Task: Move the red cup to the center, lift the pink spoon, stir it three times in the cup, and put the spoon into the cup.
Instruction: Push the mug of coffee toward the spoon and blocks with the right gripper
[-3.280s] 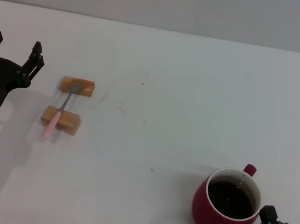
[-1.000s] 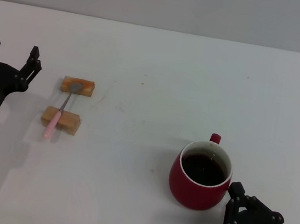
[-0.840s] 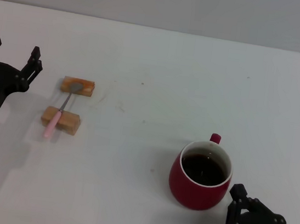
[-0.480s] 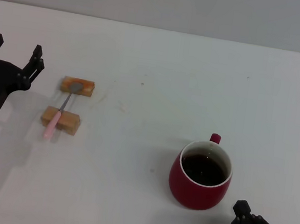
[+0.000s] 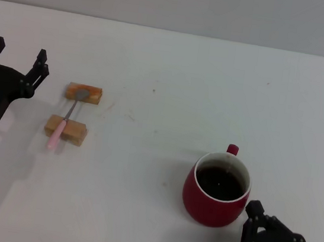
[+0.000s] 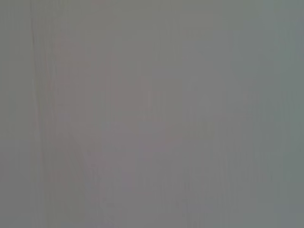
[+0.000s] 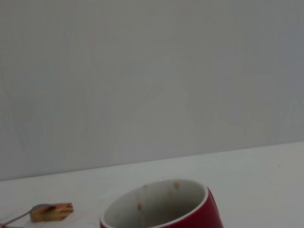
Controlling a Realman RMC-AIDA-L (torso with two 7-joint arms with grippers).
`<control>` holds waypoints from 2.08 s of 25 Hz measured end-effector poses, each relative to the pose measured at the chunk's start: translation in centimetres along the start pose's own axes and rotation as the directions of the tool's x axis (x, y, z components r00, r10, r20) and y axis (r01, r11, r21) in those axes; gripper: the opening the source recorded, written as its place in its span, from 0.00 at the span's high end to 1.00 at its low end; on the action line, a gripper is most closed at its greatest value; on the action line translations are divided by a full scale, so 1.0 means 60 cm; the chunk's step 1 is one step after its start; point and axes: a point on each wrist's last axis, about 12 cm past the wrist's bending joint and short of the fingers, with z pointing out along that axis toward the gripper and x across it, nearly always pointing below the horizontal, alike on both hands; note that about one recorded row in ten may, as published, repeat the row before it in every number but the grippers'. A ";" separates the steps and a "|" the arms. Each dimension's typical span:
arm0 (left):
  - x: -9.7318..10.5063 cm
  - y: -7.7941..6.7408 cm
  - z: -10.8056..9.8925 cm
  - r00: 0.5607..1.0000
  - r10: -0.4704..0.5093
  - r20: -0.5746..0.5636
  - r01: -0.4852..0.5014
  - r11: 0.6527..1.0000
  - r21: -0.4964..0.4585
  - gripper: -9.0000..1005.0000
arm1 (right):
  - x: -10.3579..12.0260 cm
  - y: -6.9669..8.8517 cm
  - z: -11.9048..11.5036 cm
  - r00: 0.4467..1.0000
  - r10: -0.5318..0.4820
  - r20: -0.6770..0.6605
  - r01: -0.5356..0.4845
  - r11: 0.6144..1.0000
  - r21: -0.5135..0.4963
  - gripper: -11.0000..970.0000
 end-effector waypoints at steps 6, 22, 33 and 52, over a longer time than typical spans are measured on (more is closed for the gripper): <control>0.000 -0.001 0.000 1.000 -0.001 -0.001 0.001 1.000 0.003 0.17 | -0.008 -0.012 0.020 0.999 -0.028 0.026 0.028 1.000 0.001 0.99; 0.006 0.000 -0.009 1.000 -0.012 -0.018 0.012 1.000 -0.002 0.17 | -0.024 -0.034 0.073 0.994 -0.091 0.053 0.092 0.996 -0.008 0.99; 0.005 0.000 -0.007 1.000 -0.010 -0.017 0.011 1.000 0.002 0.17 | -0.022 -0.037 0.071 0.996 -0.078 0.043 0.077 0.997 0.019 0.99; 0.003 0.000 0.000 1.000 -0.006 -0.016 0.006 1.000 0.008 0.17 | -0.010 0.000 0.043 1.000 -0.014 -0.002 0.014 0.999 -0.031 0.99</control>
